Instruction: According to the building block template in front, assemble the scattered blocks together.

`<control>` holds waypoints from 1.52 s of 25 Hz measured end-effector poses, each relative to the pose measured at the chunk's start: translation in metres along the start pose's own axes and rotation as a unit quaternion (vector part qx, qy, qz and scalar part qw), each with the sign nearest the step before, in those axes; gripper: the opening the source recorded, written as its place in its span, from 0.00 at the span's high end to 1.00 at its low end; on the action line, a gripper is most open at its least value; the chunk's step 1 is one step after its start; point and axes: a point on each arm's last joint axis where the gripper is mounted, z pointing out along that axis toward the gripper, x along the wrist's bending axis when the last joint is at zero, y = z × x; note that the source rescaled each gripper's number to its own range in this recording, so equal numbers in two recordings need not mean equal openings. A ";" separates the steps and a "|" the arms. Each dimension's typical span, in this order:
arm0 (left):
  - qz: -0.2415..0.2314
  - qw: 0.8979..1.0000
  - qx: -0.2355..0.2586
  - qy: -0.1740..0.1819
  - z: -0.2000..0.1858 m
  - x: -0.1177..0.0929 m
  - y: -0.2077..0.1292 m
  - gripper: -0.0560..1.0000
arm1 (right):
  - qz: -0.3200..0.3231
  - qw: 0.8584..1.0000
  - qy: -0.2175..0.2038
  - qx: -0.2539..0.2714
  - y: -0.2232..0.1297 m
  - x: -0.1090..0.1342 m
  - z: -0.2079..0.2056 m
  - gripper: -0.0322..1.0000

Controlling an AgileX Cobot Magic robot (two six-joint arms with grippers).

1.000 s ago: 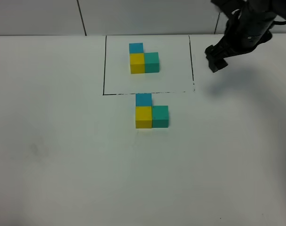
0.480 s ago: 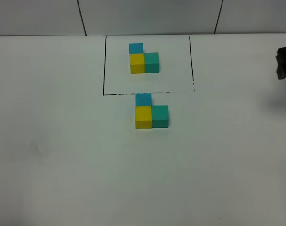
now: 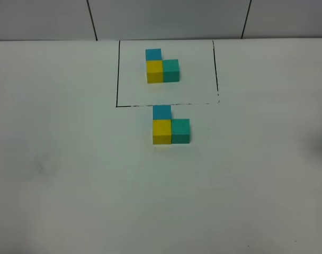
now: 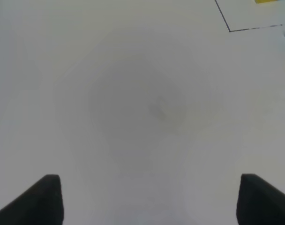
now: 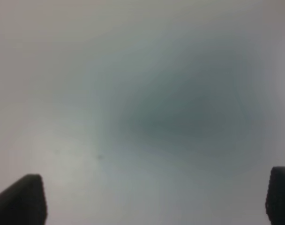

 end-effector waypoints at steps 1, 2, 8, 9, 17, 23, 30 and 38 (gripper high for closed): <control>0.000 1.000 0.000 0.000 0.000 0.000 0.000 0.12 | 0.004 1.000 0.004 -0.004 -0.005 0.001 -0.002 0.11; 0.000 1.000 0.000 0.000 0.000 0.000 0.000 0.12 | 0.008 1.000 0.008 -0.006 -0.011 0.003 -0.004 0.11; 0.000 1.000 0.000 0.000 0.000 0.000 0.000 0.12 | 0.022 0.999 0.009 -0.025 -0.044 0.008 -0.022 0.11; 0.000 1.000 0.000 0.000 0.000 0.000 0.000 0.12 | 0.026 0.999 0.008 -0.033 -0.049 0.009 -0.027 0.11; 0.001 1.000 0.000 0.000 0.000 0.000 0.000 0.12 | 0.041 0.996 0.004 -0.078 -0.097 0.016 -0.063 0.11; 0.001 1.000 0.000 0.000 0.000 0.000 0.000 0.12 | 0.057 0.993 0.004 -0.099 -0.134 0.021 -0.089 0.11; 0.001 1.000 0.000 0.000 0.000 0.000 0.000 0.12 | 0.058 0.988 -0.002 -0.146 -0.182 0.027 -0.098 0.11; 0.001 1.000 0.000 0.000 0.000 0.000 0.000 0.12 | 0.039 0.979 0.004 -0.200 -0.212 0.032 -0.098 0.11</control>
